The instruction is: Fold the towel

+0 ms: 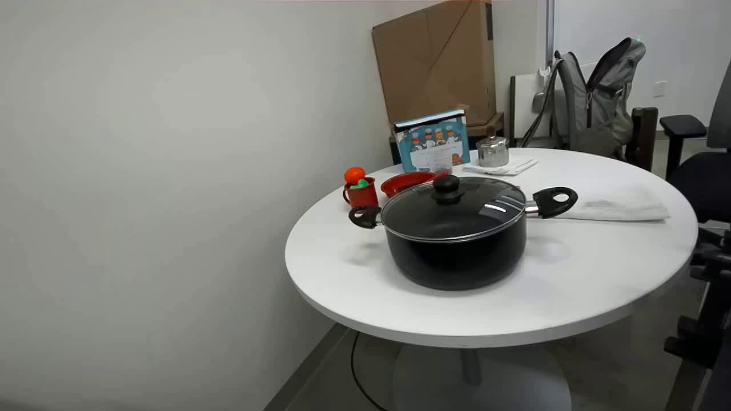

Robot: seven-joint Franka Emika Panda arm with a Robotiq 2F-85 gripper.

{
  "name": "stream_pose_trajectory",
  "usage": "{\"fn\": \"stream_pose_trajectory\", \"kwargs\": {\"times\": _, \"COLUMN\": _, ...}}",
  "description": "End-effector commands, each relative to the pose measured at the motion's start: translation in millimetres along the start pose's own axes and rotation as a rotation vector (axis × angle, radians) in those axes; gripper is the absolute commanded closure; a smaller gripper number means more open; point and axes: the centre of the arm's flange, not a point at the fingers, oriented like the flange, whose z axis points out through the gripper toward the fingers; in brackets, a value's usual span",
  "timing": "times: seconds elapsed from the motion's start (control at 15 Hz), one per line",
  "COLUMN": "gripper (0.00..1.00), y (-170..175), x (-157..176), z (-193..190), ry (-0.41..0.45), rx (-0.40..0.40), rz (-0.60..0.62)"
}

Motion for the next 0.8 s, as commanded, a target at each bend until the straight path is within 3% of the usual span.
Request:
{"fn": "stream_pose_trajectory", "kwargs": {"times": 0.0, "gripper": 0.0, "y": 0, "x": 0, "z": 0, "ry": 0.001, "rx": 0.0, "rz": 0.0}}
{"fn": "stream_pose_trajectory", "kwargs": {"times": 0.47, "gripper": 0.0, "y": 0, "x": 0, "z": 0, "ry": 0.001, "rx": 0.0, "rz": 0.0}}
{"fn": "stream_pose_trajectory", "kwargs": {"times": 0.73, "gripper": 0.0, "y": 24, "x": 10, "z": 19, "ry": 0.073, "rx": 0.031, "rz": 0.052}}
